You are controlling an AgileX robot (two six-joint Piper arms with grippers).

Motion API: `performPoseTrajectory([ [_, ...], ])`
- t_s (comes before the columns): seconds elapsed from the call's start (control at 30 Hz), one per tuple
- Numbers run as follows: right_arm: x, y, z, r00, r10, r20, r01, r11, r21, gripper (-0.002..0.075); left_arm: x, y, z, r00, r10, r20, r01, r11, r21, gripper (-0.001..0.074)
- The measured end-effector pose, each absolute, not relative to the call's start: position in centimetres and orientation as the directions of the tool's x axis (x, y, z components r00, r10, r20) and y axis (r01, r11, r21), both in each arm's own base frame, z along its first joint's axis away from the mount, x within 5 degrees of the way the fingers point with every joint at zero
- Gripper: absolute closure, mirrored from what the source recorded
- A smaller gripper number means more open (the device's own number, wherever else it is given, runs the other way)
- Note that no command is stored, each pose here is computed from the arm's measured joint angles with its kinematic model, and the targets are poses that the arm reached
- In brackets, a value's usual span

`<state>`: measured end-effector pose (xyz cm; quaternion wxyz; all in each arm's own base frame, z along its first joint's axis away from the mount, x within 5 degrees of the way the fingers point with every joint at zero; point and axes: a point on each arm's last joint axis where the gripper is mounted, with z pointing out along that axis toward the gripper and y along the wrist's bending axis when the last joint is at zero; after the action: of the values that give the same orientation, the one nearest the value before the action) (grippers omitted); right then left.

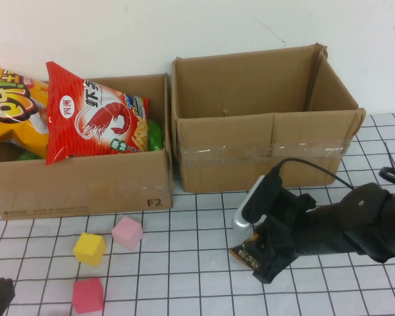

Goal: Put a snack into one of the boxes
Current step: Pick up the biscuit

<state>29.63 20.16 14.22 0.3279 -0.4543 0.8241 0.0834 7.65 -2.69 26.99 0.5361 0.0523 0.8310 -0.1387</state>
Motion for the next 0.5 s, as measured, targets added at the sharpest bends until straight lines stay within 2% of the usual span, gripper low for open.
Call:
performPoseTrajectory([
  [0.2, 29.2, 20.2, 16.5, -0.316, -0.687, -0.655, -0.821, 0.544, -0.175, 0.0447, 7.7, -2.7, 27.0, -0.420, -0.058, -0.906, 0.234, 0.957, -0.169, 0.0736],
  [0.3, 28.8, 20.3, 17.8, -0.322, -0.656, -0.682, -0.819, 0.555, -0.147, 0.0333, 7.7, -2.6, 27.0, -0.418, -0.058, -0.906, 0.233, 0.958, -0.169, 0.0736],
  [0.4, 28.8, 20.3, 17.7, -0.354, -0.635, -0.687, -0.805, 0.580, -0.122, 0.0144, 7.7, -2.6, 27.0, -0.419, -0.056, -0.906, 0.232, 0.958, -0.167, 0.0736],
  [0.5, 28.9, 20.3, 17.1, -0.372, -0.635, -0.677, -0.802, 0.587, -0.110, 0.0067, 7.7, -2.6, 26.7, -0.423, -0.058, -0.904, 0.228, 0.959, -0.169, 0.0736],
])
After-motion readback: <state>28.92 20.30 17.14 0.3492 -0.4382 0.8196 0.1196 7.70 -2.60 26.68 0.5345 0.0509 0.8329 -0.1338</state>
